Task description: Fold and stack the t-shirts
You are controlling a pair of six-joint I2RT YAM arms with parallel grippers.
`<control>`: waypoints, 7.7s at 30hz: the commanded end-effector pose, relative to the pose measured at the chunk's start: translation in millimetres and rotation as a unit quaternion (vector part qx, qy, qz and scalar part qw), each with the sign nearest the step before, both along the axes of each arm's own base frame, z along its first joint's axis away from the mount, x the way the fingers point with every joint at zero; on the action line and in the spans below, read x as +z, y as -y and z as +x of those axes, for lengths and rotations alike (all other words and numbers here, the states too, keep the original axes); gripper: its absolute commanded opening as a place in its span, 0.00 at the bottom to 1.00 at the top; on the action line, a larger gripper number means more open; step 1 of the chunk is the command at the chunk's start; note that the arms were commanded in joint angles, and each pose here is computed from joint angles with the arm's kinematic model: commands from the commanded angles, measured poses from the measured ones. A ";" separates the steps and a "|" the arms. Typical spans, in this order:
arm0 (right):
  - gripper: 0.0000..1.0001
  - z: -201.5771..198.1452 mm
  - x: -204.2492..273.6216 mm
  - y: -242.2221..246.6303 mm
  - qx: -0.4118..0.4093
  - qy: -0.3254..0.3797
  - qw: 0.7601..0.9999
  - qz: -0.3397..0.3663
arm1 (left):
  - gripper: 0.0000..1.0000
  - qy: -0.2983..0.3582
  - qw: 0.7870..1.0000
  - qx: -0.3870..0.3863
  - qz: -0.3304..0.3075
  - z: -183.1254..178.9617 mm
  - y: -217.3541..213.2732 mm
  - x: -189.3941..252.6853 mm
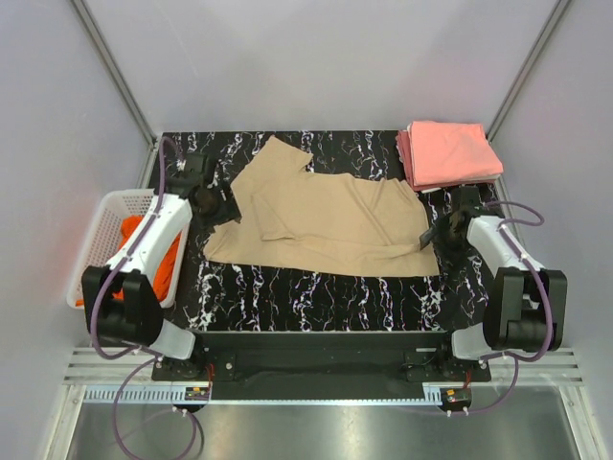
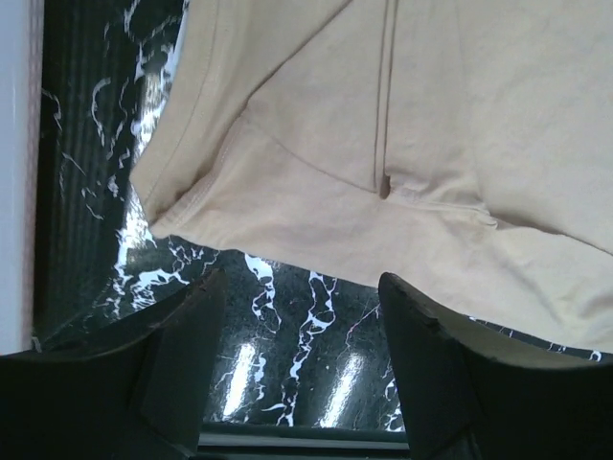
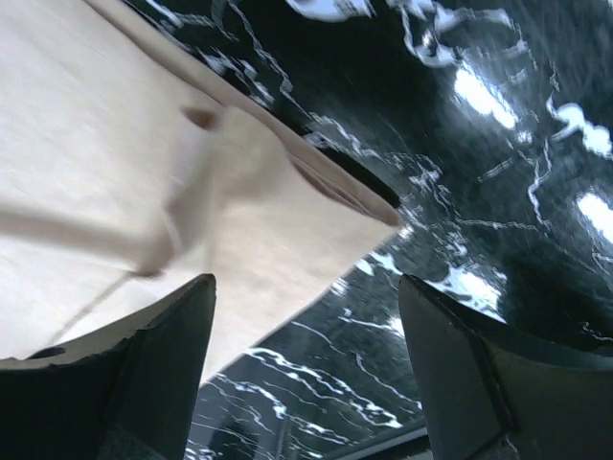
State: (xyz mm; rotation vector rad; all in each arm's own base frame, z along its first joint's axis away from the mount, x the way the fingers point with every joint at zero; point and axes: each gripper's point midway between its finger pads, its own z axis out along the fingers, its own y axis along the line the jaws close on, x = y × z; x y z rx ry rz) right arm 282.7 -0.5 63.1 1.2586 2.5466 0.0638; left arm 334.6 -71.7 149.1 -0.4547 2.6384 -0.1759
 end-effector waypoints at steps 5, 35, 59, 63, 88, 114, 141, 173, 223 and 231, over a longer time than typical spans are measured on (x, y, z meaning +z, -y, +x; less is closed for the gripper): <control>0.81 -25.3 -22.6 -14.9 0.015 -0.008 0.999 0.034 | 0.83 0.033 0.994 0.096 -0.042 -15.9 -4.2 -46.3; 0.01 -9.4 -47.9 -2.8 0.014 -0.015 0.999 0.030 | 0.83 0.022 0.967 0.246 0.061 -43.1 -80.1 -108.8; 0.00 -7.3 -20.5 37.7 -0.032 0.025 0.998 0.042 | 0.75 0.054 0.989 0.137 -0.005 -78.5 0.6 -58.3; 0.00 -12.0 -26.4 32.3 -0.025 0.016 0.998 0.053 | 0.73 0.036 0.990 0.135 0.002 -85.2 5.1 -86.3; 0.00 -8.5 -40.8 35.0 -0.011 -0.001 0.999 0.052 | 0.70 0.032 0.978 0.202 0.047 -65.2 -14.0 -128.4; 0.00 63.3 79.6 36.7 0.014 0.117 0.991 0.070 | 0.00 0.168 0.974 0.152 0.001 29.6 2.1 42.6; 0.00 -65.6 17.4 24.1 -0.084 0.070 0.993 0.033 | 0.00 0.076 0.974 0.192 -0.095 -145.9 -10.6 -55.9; 0.93 25.9 126.2 -6.8 0.117 0.235 0.965 0.029 | 0.73 0.246 0.966 -0.077 -0.027 142.8 44.6 66.9; 0.74 112.2 44.7 10.9 0.117 0.145 0.982 -0.030 | 0.00 0.172 0.978 -0.038 -0.109 226.2 52.9 -36.7; 0.56 170.4 15.3 21.8 0.119 0.137 0.981 -0.061 | 0.00 0.209 0.968 -0.040 -0.132 187.0 53.4 7.5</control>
